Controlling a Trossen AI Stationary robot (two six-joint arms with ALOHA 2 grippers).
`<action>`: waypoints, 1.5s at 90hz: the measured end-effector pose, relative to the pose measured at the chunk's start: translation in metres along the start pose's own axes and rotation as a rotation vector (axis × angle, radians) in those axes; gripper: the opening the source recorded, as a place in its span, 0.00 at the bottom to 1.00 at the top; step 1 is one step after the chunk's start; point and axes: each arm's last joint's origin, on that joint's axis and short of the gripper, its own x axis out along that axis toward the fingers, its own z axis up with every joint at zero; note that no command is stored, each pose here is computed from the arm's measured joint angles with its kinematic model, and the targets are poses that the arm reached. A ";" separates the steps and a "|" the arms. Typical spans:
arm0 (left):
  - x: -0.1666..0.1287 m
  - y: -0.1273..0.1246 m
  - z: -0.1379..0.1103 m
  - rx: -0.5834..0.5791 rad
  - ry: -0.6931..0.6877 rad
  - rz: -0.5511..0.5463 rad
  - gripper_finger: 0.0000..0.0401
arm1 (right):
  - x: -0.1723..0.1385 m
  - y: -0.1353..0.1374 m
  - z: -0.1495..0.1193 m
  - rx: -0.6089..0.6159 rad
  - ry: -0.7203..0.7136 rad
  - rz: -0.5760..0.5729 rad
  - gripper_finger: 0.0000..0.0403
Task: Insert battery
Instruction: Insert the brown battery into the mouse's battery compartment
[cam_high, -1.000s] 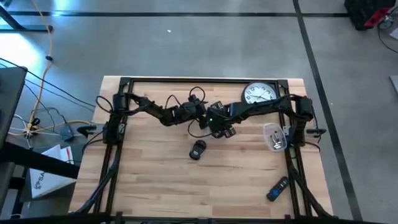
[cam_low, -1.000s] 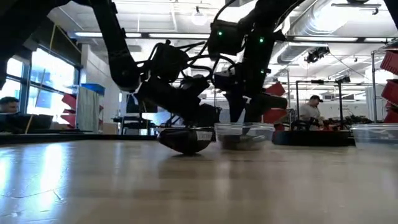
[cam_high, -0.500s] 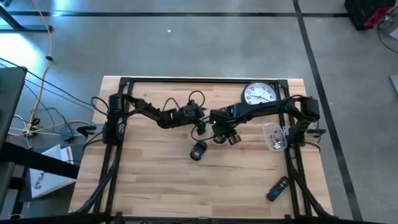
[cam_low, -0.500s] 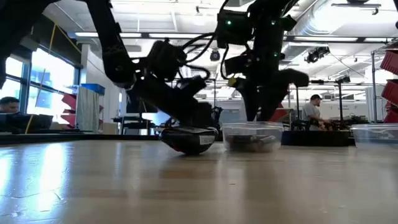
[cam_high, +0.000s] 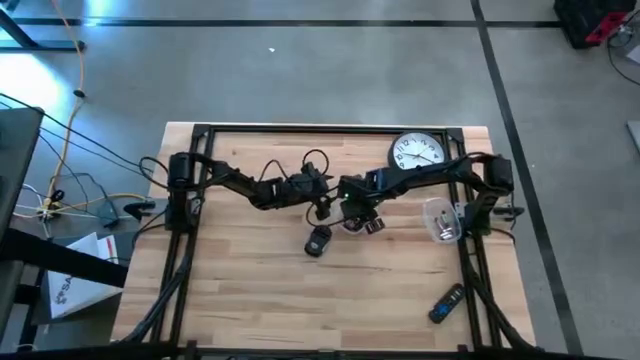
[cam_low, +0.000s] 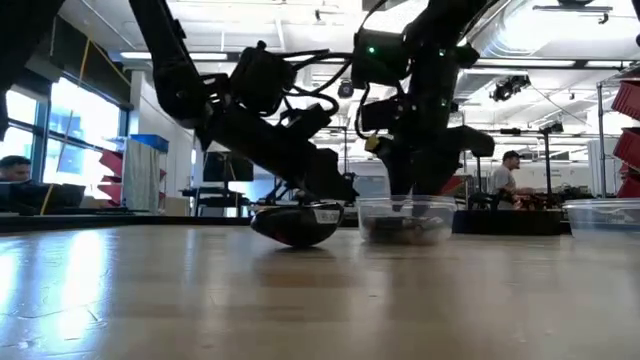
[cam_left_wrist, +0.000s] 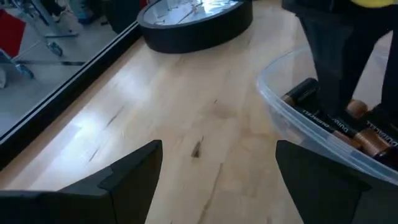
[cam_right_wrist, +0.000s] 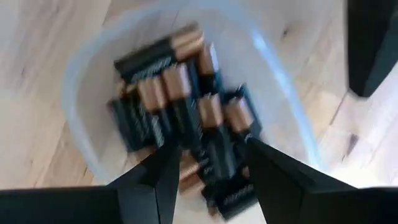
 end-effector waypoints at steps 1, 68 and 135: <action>0.000 0.000 0.000 -0.001 0.001 0.000 0.74 | 0.000 0.000 0.000 0.000 -0.001 0.001 0.38; 0.001 0.003 -0.001 0.002 0.009 0.006 0.74 | -0.008 -0.004 0.003 0.018 -0.001 0.003 0.33; -0.001 -0.007 -0.008 0.007 0.075 -0.147 0.74 | 0.008 -0.007 -0.001 -0.089 0.074 0.013 0.33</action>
